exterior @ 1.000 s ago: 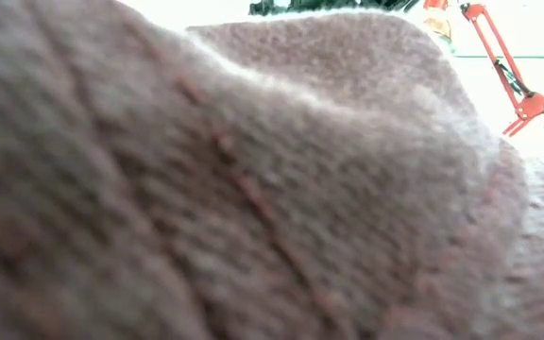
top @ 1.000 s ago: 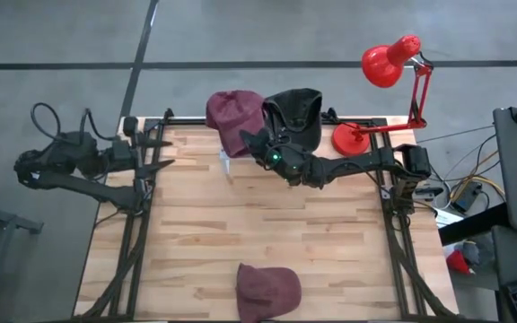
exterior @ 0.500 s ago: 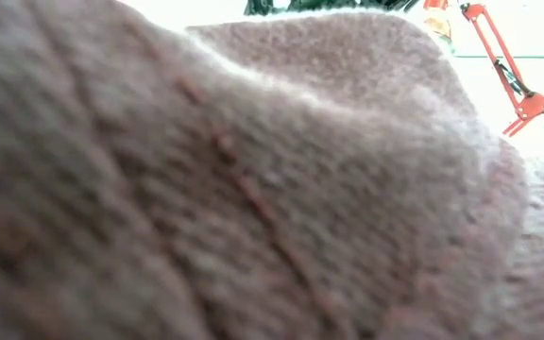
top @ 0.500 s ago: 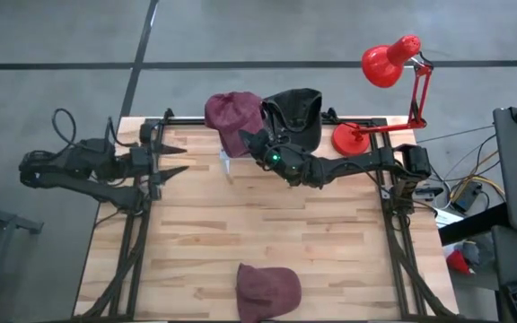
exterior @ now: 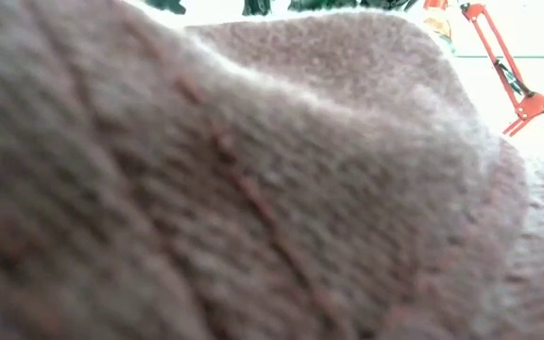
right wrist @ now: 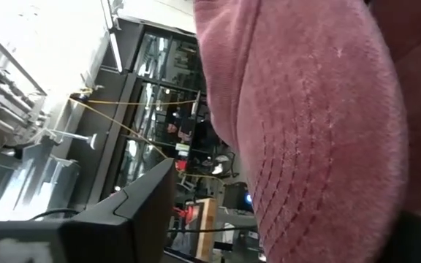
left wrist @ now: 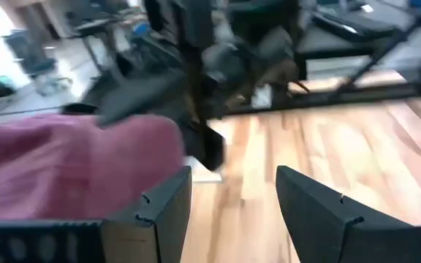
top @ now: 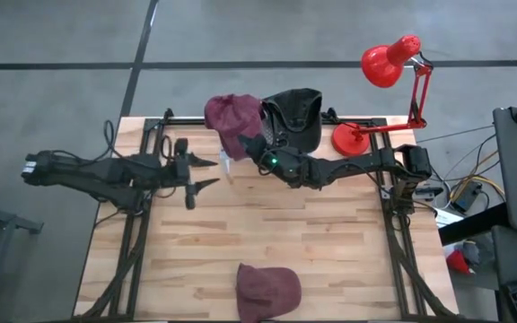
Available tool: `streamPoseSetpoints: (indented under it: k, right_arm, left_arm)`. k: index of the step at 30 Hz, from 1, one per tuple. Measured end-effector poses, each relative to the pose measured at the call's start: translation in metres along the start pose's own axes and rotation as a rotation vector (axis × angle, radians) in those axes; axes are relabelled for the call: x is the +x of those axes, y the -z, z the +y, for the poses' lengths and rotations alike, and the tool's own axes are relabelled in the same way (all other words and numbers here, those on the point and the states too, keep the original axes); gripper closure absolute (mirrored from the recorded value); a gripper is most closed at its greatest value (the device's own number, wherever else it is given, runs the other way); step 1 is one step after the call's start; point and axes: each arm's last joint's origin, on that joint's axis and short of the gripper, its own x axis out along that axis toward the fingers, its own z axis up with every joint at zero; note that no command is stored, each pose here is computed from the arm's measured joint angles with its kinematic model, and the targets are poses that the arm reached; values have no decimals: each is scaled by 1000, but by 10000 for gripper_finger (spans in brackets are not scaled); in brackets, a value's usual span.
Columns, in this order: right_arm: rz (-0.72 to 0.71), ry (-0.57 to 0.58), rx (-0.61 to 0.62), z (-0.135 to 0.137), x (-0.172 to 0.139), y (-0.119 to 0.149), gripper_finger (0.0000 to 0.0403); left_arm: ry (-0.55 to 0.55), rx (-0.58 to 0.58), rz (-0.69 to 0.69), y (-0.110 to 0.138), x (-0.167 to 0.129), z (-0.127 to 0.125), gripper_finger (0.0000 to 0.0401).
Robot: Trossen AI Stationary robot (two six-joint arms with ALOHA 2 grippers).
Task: Pick & Place hat
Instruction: Stack the top red cap on the red cap on the shelf
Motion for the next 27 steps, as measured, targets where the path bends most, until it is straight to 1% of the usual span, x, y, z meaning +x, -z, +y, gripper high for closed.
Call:
streamPoseSetpoints:
  k: [4,7,10,12,16,18,20,23,27]
  right_arm:
    - [7,15,1,-1,-1,2,177]
    - [12,18,-5,-1,-2,3,179]
    - [13,22,-9,-1,-3,3,179]
    - [16,29,-16,-1,-3,3,179]
    - [18,36,-24,-2,-4,4,179]
    - [19,39,-29,-3,-4,4,179]
    - [21,43,-42,-3,-4,4,179]
    - [23,48,-63,-4,-4,4,179]
    - [29,49,-84,-4,-4,4,179]
  left_arm:
    - [-95,-59,34,2,10,1,197]
    - [-184,-51,61,4,15,3,197]
    - [-289,-20,62,0,17,11,197]
    - [-356,-16,95,3,20,16,197]
    - [-444,-52,113,6,25,31,197]
    - [-487,-31,159,12,31,39,198]
    - [-488,-25,204,18,38,45,201]
    - [-435,-46,229,24,46,54,207]
    - [-444,-63,277,32,57,68,219]
